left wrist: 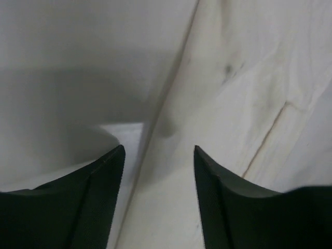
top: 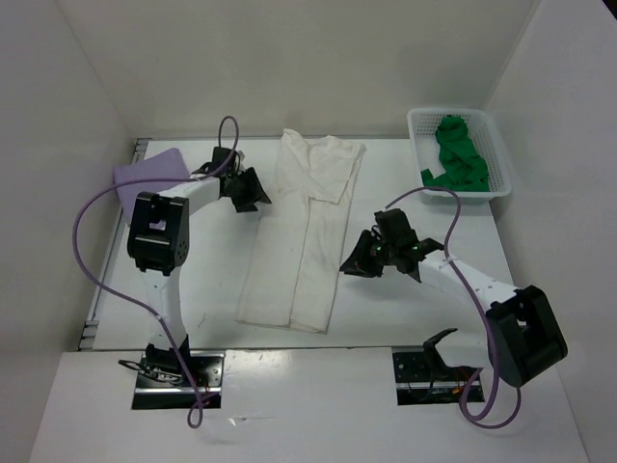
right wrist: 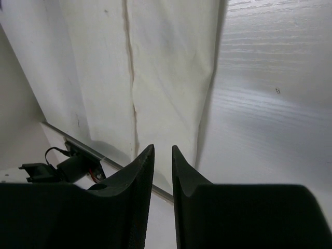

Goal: Fold and stack the t-shirts
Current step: Rotate the tshirt 90 degrees, then grab the bottom of the folded rectangular tshirt with both arms

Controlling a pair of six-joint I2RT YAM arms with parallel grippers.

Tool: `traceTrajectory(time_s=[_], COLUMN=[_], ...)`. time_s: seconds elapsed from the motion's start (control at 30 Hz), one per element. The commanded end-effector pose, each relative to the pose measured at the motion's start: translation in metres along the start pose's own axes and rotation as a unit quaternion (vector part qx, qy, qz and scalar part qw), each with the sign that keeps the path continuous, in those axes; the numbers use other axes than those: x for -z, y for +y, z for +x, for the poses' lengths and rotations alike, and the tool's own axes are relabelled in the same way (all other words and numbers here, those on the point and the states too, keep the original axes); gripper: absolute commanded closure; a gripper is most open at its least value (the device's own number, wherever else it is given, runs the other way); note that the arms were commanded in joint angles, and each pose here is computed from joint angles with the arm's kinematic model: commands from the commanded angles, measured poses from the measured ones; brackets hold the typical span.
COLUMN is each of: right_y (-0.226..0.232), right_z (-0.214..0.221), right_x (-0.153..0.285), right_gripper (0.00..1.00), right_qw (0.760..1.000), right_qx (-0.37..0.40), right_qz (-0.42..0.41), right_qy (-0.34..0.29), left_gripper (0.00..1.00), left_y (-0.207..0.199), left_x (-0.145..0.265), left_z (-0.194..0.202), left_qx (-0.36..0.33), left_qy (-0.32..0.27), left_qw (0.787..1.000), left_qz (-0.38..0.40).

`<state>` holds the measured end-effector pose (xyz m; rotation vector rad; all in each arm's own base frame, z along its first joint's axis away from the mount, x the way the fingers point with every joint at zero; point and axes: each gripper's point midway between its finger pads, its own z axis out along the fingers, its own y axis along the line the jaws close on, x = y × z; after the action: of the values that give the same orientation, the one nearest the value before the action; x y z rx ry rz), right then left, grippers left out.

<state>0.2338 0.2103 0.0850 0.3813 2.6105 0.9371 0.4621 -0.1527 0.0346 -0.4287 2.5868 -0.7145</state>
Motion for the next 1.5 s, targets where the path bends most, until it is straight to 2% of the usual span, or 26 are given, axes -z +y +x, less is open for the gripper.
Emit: traceTrajectory(time_s=[0.0,0.03,0.1,0.13,0.17,0.23,0.33,0.4,0.43,0.47,0.5,0.53,0.57,0.63,0.67,0.83,0.93,0.97,1.1,1.13,1.2,1.27,1.3,1.37,1.43,1.47], right_y=[0.012,0.012,0.012,0.008,0.01,0.011,0.012,0.015,0.016,0.016,0.013,0.014,0.011,0.008,0.001,-0.01,-0.022,-0.007,0.003,0.0,0.004,0.002,0.004,0.006,0.01,0.003], right_z=[-0.007,-0.007,-0.013,-0.015,-0.025,-0.036,-0.042,-0.043,-0.042,-0.04,-0.037,-0.036,-0.033,-0.023,-0.012,0.041,0.049,0.038,0.028,0.029,0.025,0.026,0.023,0.017,0.005,0.001], right_x=[0.005,0.005,0.002,-0.001,-0.002,-0.011,-0.019,-0.019,-0.019,-0.02,-0.021,-0.02,-0.021,-0.017,-0.018,-0.027,-0.035,-0.034,-0.037,-0.038,-0.04,-0.042,-0.042,-0.043,-0.044,-0.046], right_gripper=[0.75,0.75,0.73,0.73,0.73,0.7,0.69,0.68,0.66,0.65,0.62,0.6,0.59,0.56,0.56,0.49,0.49,0.49,0.52,0.52,0.52,0.52,0.52,0.52,0.52,0.52], right_qw=[1.0,1.0,0.999,1.0,0.999,1.0,0.999,0.999,0.999,0.999,0.999,0.999,0.999,0.999,0.999,0.997,0.997,0.998,0.998,0.998,0.998,0.998,0.998,0.999,0.999,0.999], right_qx=[0.015,0.015,0.014,0.008,0.011,0.017,0.035,0.041,0.041,0.041,0.04,0.04,0.038,0.034,0.021,0.008,0.001,0.008,0.021,0.019,0.021,0.019,0.021,0.025,0.026,0.021], right_qz=[-0.021,-0.021,-0.025,-0.019,-0.021,-0.018,-0.012,-0.016,-0.02,-0.024,-0.021,-0.025,-0.022,-0.018,-0.008,0.004,0.015,0.001,-0.006,-0.002,-0.006,-0.002,-0.003,-0.006,-0.005,0.002], right_qy=[-0.009,-0.009,-0.017,-0.016,-0.026,-0.019,-0.001,0.002,0.006,0.008,0.012,0.016,0.019,0.023,0.03,0.071,0.077,0.065,0.055,0.058,0.055,0.058,0.051,0.045,0.034,0.033], left_gripper=[0.4,0.62,0.89,0.99,1.0,1.0,1.0,1.0,0.97,0.88,0.74,0.45,0.35,0.2,0.19,0.21,0.21,0.21,0.21,0.21,0.22,0.3,0.44,0.6,0.71,0.72], left_y=[-0.016,-0.009,-0.009,-0.011,-0.001,0.006,0.045,0.049,0.049,0.038,0.035,0.026,0.025,0.025,0.023,0.043,0.064,0.059,0.069,0.052,0.058,0.038,0.041,0.033,0.025,0.021], left_x=[-0.024,-0.035,-0.041,-0.04,-0.041,-0.02,0.007,0.021,0.025,0.031,0.033,0.037,0.04,0.057,0.064,0.097,0.081,0.077,0.026,0.023,-0.002,-0.01,-0.027,-0.037,-0.047,-0.055], left_z=[-0.031,-0.029,-0.024,-0.029,-0.026,-0.043,-0.026,-0.004,0.001,0.005,0.006,0.008,0.012,0.011,0.012,0.038,0.05,0.037,0.011,-0.013,-0.026,-0.057,-0.052,-0.062,-0.08,-0.08], left_qx=[-0.027,-0.023,-0.021,-0.005,0.009,0.045,0.111,0.125,0.136,0.13,0.128,0.12,0.116,0.103,0.095,0.071,0.078,0.074,0.073,0.064,0.063,0.047,0.053,0.06,0.086,0.092], left_qy=[-0.022,-0.014,-0.001,-0.006,-0.003,-0.038,-0.055,-0.057,-0.058,-0.06,-0.059,-0.058,-0.051,-0.052,-0.052,-0.059,-0.034,-0.043,-0.031,-0.044,-0.035,-0.057,-0.04,-0.044,-0.056,-0.054], left_qw=[0.999,0.999,0.999,0.999,1.0,0.997,0.992,0.991,0.989,0.99,0.99,0.99,0.991,0.993,0.994,0.996,0.996,0.996,0.996,0.997,0.997,0.997,0.998,0.997,0.995,0.994], left_qz=[0.024,0.018,0.027,0.034,0.029,0.038,-0.001,0.001,0.003,0.017,0.024,0.035,0.034,0.029,0.028,-0.018,-0.042,-0.037,-0.039,-0.014,-0.019,-0.002,-0.004,0.003,0.013,0.016])
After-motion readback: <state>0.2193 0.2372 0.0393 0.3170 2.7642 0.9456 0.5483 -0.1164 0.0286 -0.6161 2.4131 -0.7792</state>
